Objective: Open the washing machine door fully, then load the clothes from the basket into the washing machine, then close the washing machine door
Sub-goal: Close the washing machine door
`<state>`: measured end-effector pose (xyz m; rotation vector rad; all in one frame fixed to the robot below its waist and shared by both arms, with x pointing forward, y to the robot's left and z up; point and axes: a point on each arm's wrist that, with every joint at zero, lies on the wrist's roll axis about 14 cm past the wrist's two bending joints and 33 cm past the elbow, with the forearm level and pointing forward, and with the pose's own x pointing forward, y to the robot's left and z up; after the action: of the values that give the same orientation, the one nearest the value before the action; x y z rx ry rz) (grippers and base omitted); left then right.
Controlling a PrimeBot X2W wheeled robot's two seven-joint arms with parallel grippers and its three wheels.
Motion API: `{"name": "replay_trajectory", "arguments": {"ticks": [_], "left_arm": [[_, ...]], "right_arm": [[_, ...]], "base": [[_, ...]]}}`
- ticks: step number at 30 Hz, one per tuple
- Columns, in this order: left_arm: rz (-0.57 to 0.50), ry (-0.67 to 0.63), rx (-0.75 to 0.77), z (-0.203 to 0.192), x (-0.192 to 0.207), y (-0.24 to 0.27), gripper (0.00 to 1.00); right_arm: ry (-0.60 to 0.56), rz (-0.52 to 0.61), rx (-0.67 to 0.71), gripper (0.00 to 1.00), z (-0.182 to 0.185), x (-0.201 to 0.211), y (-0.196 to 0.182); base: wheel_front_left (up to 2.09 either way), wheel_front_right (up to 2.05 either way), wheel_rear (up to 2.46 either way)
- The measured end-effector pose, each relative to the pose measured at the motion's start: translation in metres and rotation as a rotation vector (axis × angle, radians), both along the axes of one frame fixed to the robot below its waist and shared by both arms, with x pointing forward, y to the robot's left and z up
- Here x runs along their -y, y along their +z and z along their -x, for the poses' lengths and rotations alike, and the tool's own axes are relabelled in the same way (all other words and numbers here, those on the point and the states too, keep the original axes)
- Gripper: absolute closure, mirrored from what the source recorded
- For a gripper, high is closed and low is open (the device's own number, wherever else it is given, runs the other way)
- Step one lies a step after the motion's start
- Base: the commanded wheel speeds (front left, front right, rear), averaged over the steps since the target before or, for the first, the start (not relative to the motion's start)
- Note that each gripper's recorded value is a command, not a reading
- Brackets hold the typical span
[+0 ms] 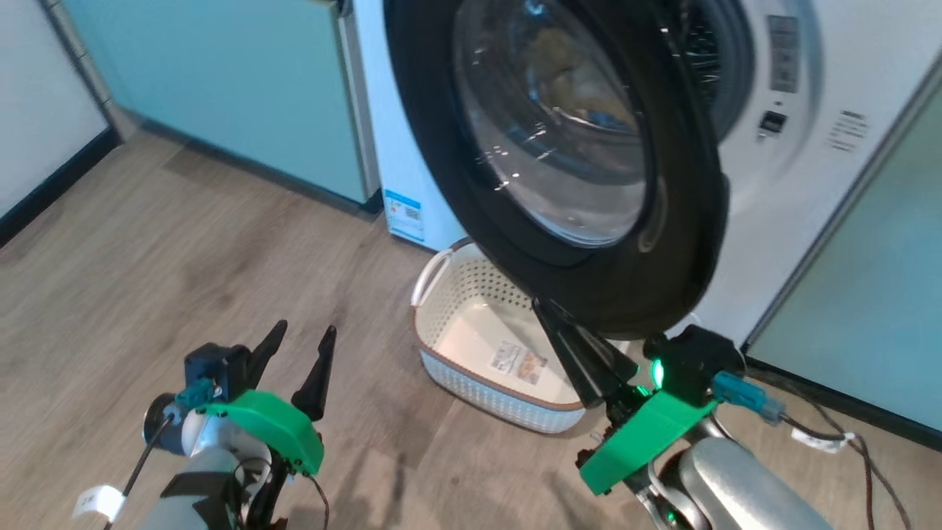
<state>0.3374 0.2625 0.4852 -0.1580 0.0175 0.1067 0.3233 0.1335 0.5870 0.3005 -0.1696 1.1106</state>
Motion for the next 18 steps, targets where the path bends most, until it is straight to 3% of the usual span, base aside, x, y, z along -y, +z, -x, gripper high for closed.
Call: {"name": "replay_trajectory", "arguments": {"ticks": [8, 18], "left_arm": [[0.009, 0.028, -0.014, 0.001, -0.005, -0.004, 0.0], [0.015, 0.007, -0.02, -0.019, 0.004, -0.005, 0.0]], "right_arm": [[-0.006, 0.121, -0.098, 1.0, -0.013, -0.005, -0.053], [-0.132, 0.139, -0.132, 1.0, -0.074, 0.01, -0.065]], "base": [[0.0, 0.0, 0.0], [0.0, 0.0, 0.0]]}}
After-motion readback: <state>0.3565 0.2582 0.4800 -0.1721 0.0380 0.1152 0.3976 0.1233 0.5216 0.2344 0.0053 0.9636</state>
